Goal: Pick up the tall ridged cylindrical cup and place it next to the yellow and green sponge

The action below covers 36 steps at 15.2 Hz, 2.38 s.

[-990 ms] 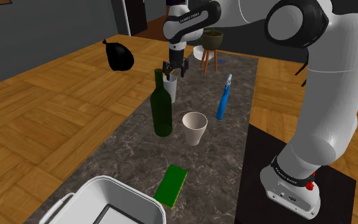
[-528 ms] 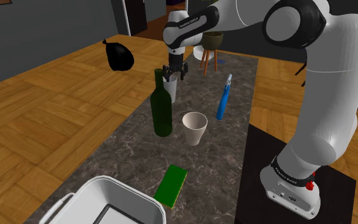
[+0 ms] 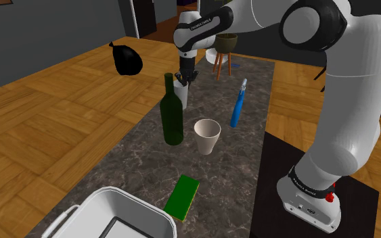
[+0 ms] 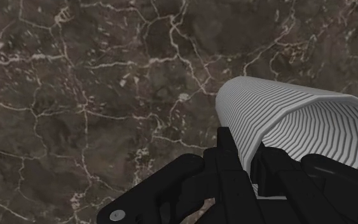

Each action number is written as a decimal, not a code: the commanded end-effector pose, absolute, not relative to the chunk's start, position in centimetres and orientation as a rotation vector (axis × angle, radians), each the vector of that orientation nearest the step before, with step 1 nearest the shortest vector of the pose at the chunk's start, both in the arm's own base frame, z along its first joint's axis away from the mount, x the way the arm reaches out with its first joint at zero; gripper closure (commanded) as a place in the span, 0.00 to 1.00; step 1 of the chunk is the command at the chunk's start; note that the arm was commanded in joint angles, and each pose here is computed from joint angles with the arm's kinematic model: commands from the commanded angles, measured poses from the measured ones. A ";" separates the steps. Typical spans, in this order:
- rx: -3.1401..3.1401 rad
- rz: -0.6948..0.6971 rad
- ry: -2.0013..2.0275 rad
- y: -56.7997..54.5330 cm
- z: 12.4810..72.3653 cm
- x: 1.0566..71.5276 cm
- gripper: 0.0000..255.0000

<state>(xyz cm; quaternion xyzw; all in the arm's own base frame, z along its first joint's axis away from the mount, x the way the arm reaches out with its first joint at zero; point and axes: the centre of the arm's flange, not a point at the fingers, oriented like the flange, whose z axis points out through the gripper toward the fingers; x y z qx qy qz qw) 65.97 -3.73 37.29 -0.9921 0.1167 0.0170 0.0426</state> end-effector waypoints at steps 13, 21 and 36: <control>-3.035 0.052 0.357 -3.7 41.5 66.0 1.00; -3.035 0.052 0.357 -3.7 45.7 66.0 1.00; -3.035 0.052 0.357 -3.7 53.6 66.0 1.00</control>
